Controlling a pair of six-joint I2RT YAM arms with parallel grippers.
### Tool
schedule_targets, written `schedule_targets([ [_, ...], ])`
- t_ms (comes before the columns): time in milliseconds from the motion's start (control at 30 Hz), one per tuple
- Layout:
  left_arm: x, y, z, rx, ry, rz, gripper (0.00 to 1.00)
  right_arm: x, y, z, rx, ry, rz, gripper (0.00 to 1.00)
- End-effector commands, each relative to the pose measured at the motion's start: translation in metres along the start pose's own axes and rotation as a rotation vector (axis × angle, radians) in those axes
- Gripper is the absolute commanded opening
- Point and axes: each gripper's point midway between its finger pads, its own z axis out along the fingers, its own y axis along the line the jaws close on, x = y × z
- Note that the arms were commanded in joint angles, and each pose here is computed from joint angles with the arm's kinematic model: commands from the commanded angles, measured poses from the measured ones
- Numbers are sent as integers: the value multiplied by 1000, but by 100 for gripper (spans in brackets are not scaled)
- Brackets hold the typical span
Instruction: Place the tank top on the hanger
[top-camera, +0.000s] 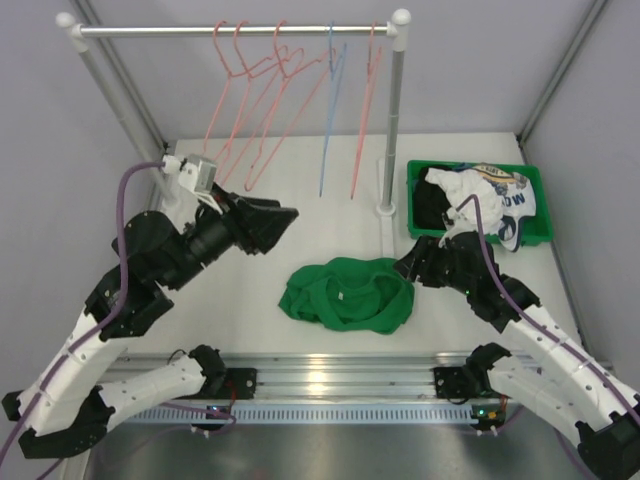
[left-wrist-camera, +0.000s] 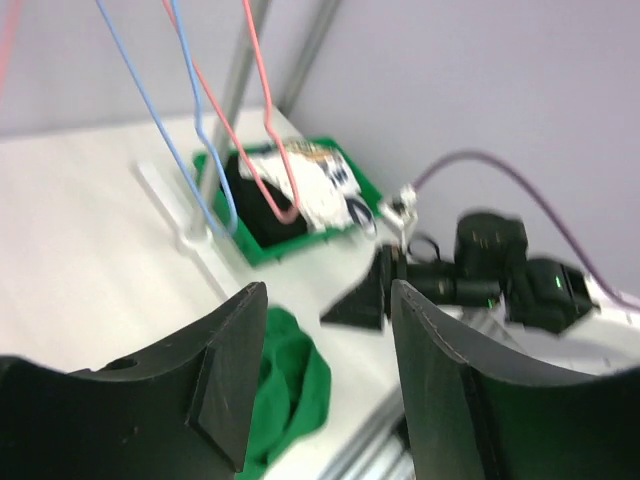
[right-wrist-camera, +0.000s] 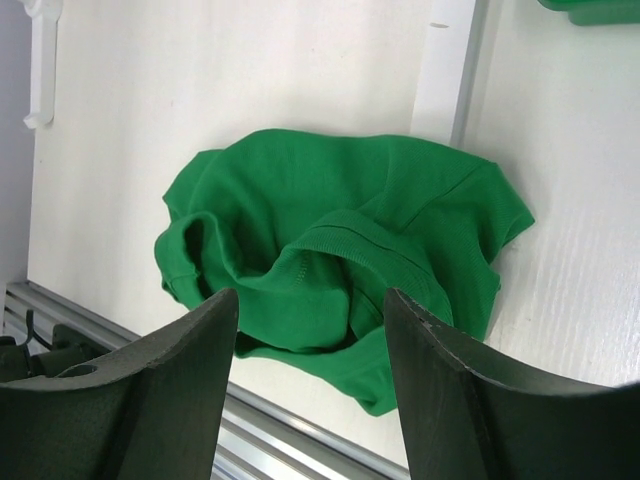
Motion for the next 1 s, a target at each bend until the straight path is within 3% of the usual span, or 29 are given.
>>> schedule_targets([
  [0, -48, 23, 27, -173, -131, 150, 58, -13, 17, -9, -53, -33, -34, 60],
  [67, -81, 22, 29, -216, -216, 187, 58, -12, 18, -12, -55, -31, -41, 61],
  [167, -115, 48, 35, -414, -317, 258, 62, -12, 18, -14, -58, -33, -45, 61],
  [233, -136, 64, 40, -546, -372, 314, 70, -12, 18, -14, -58, -31, -47, 61],
  [333, -154, 79, 52, -646, -397, 361, 74, -10, 19, -14, -60, -14, -56, 61],
  [500, -176, 104, 59, -675, -434, 347, 75, -11, 19, -15, -53, -5, -76, 60],
  [733, -204, 154, 36, -693, -450, 316, 76, -9, 17, -15, -44, 12, -93, 60],
  [967, -206, 193, 32, -646, -366, 305, 77, -6, 16, -13, -42, 28, -104, 60],
])
